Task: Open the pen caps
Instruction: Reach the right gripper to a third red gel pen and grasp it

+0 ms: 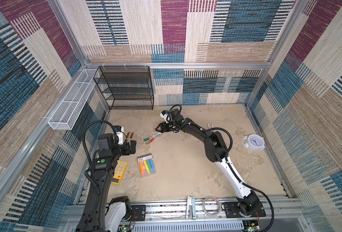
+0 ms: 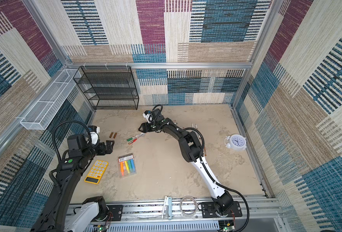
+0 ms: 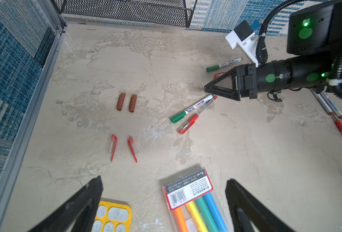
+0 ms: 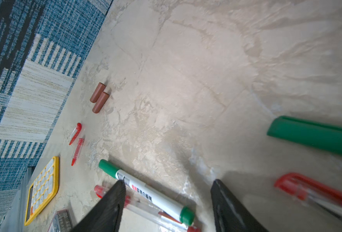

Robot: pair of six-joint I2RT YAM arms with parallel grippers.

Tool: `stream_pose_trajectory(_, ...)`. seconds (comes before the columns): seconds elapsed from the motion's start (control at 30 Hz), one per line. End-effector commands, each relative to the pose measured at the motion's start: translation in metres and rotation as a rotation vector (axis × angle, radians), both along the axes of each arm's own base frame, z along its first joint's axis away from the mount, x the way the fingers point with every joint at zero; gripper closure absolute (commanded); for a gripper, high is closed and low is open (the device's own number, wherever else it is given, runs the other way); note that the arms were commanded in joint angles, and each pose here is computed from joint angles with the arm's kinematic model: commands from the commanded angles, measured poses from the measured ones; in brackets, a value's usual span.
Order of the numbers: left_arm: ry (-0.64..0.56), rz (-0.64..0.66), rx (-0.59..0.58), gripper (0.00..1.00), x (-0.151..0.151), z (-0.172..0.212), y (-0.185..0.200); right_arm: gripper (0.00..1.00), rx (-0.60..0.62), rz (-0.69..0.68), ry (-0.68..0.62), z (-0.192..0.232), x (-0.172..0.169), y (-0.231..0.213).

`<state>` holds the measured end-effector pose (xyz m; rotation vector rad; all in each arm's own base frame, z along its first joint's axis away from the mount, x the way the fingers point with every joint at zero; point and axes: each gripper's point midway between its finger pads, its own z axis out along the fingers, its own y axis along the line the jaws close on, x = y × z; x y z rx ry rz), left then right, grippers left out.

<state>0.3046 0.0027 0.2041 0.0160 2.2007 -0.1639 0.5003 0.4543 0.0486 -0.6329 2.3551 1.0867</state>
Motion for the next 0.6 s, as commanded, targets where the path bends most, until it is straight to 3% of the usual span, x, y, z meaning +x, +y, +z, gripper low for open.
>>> stream_pose_trajectory(0.0, -0.020, -0.004, 0.007, 0.01, 0.002, 0.005, 0.000, 0.30, -0.057, 0.016, 0.077, -0.017, -0.019, -0.007)
stream_pose_trajectory(0.57, -0.034, -0.006, 0.004, 0.01, 0.001, 0.008, 0.000, 0.32, -0.113, 0.078, 0.081, -0.012, -0.095, -0.012)
